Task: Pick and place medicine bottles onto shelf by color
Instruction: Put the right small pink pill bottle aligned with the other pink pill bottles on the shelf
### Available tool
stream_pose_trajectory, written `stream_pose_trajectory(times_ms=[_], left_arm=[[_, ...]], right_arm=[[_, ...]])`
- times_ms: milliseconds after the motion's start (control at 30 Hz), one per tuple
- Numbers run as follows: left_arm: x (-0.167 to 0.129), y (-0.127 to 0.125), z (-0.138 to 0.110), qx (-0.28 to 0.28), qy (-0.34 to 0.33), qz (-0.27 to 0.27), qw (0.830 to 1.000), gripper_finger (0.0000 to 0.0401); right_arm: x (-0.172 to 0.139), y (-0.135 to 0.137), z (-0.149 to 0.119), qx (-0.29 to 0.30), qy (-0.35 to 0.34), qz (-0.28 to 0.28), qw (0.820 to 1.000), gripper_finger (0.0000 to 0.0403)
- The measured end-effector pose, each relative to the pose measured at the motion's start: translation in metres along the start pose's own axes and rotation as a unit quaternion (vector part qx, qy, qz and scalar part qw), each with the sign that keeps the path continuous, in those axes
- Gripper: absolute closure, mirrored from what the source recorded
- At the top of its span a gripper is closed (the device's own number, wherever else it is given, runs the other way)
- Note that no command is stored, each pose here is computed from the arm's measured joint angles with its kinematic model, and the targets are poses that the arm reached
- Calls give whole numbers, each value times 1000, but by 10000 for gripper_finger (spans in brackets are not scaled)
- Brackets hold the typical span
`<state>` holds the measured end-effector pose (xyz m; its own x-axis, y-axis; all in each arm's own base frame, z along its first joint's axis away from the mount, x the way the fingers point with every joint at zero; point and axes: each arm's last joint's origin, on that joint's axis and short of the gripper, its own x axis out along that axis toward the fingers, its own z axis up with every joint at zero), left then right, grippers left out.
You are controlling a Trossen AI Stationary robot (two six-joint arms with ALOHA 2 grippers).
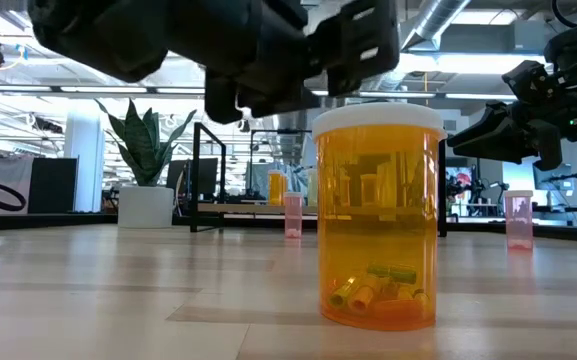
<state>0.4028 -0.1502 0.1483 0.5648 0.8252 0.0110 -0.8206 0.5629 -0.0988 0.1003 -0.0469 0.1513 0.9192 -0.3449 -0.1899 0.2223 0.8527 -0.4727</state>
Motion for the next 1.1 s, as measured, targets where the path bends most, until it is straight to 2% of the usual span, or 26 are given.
stream_pose_trajectory(times_ms=[67,200,333,433,567,733,800,1000,1100], left_arm=[[-4,-2,-1,3,2,-28,1000,190],[2,-2,-2,11,6,-50,999,190],[15,14,10,32,13,-80,996,190],[14,31,20,52,21,-91,994,190],[-4,59,43,53,15,-72,996,190],[-35,90,56,126,8,-97,987,190],[-44,99,61,130,6,-113,985,190],[-60,117,71,142,1,-111,984,190],[-77,125,82,147,-4,-118,982,191]], right_arm=[[0,0,0,0,0,0,1000,196],[0,0,0,0,0,0,1000,196],[0,0,0,0,0,0,1000,196],[0,0,0,0,0,0,1000,196],[0,0,0,0,0,0,1000,196],[0,0,0,0,0,0,1000,196],[0,0,0,0,0,0,1000,196],[0,0,0,0,0,0,1000,196],[0,0,0,0,0,0,1000,196]])
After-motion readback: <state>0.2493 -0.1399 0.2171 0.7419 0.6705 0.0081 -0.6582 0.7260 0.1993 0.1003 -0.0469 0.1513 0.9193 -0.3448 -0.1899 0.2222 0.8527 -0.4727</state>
